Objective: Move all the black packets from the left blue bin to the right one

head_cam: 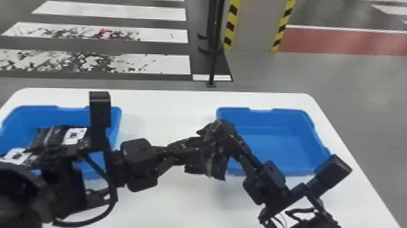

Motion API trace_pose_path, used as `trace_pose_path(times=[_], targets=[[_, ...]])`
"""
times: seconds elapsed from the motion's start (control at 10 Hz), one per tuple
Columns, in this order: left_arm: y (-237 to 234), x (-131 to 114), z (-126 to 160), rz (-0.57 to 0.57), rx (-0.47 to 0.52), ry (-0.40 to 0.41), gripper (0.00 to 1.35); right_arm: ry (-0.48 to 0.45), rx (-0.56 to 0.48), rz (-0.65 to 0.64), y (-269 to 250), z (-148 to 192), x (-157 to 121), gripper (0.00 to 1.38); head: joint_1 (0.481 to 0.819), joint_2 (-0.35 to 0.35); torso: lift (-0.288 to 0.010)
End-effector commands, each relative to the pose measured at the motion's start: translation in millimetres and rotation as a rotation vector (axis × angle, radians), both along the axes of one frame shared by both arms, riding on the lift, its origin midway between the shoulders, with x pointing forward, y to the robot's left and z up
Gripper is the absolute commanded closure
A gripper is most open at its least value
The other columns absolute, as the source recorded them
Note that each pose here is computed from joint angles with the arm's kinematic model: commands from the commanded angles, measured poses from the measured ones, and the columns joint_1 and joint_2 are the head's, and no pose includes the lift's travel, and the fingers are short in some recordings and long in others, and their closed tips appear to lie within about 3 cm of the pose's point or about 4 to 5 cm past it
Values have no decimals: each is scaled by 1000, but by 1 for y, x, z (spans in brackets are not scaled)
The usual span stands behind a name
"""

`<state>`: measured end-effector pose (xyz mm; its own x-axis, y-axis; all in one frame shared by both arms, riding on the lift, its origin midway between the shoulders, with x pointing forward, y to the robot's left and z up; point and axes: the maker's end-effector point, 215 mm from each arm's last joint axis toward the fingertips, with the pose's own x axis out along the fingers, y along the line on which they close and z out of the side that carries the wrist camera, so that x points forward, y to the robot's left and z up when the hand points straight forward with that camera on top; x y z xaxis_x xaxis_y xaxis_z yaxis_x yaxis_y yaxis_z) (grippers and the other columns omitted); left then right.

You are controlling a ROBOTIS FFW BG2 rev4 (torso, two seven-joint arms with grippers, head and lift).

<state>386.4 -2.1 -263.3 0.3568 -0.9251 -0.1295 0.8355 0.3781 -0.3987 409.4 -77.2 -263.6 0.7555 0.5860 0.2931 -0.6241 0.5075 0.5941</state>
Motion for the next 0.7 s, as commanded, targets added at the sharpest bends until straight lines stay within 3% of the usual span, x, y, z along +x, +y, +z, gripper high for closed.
trace_pose_path(times=[0.0, 0.1, 0.3, 0.4, 0.6], targets=[[0, 0, 0, 0, -2, 0, 1211, -32, 5, -32, -8, 8, 3, 1273, 695, -113, -185], [1, -1, 1, 7, -11, 4, 1171, -38, 10, -35, -9, 10, 3, 1273, 695, -118, -185], [14, -2, -10, 62, -38, 50, 269, -39, 13, -59, -22, 8, 10, 1271, 695, -124, -185], [20, -1, -13, 80, -46, 59, 53, -39, -10, -92, -39, 4, 18, 1273, 695, -123, -185], [39, 2, -10, 130, -58, 55, 183, -34, -62, -144, -72, -9, 44, 1271, 695, -136, -185]])
